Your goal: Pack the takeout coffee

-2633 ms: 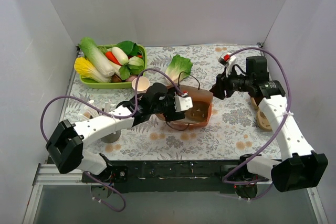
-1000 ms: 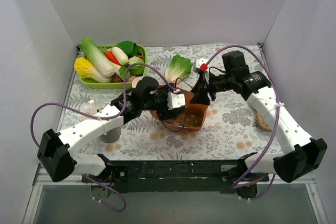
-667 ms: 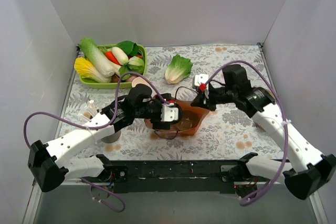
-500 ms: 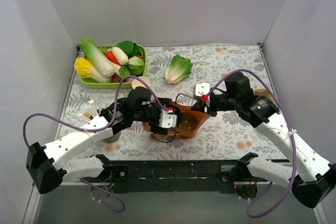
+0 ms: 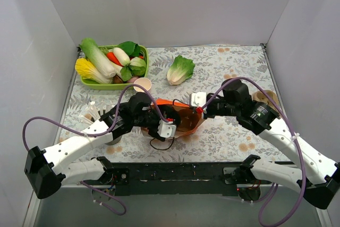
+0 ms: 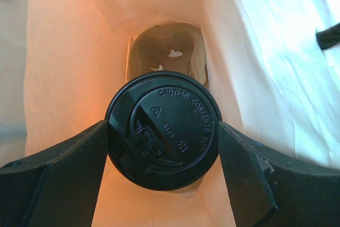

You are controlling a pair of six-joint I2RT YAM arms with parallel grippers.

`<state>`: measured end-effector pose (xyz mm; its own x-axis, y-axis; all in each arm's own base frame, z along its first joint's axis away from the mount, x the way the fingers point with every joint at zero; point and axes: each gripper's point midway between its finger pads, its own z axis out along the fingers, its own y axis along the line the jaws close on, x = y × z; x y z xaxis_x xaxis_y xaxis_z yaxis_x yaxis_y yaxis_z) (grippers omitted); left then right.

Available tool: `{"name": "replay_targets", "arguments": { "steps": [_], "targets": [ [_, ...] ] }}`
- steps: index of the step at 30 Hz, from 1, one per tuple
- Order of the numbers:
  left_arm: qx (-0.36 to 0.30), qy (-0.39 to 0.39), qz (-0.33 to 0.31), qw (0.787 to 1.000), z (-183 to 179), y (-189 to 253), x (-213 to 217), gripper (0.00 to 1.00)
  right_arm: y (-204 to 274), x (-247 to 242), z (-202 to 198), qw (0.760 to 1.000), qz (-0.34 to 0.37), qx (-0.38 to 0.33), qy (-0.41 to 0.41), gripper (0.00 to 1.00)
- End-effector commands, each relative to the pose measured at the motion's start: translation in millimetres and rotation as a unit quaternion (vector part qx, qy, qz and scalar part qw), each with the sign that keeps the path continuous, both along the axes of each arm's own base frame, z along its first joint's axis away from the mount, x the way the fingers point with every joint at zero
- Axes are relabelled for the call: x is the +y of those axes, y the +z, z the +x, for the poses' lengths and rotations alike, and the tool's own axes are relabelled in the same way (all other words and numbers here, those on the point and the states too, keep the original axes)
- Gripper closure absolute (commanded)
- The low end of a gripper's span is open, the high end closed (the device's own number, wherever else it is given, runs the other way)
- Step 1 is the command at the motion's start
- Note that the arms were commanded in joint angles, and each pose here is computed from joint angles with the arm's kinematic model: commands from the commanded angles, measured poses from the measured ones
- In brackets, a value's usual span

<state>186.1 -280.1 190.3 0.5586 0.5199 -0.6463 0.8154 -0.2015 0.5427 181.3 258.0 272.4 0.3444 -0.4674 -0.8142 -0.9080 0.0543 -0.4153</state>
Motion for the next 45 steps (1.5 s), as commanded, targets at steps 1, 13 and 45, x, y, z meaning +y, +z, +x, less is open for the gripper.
{"name": "replay_targets", "arguments": {
  "steps": [1,13,45],
  "targets": [
    [-0.028,0.004,-0.004,1.0,5.9,1.3,2.3,1.0,48.2,6.2,6.9,0.994,0.034,-0.104,0.018,0.99],
    [-0.05,0.07,-0.001,0.996,18.7,-6.4,20.7,1.0,46.3,10.6,-14.2,0.989,0.005,-0.135,0.065,0.99],
    [-0.124,0.116,0.043,0.985,62.1,-25.8,19.5,1.0,31.6,21.5,-26.7,0.998,0.031,-0.026,0.054,0.99]
  ]
}}
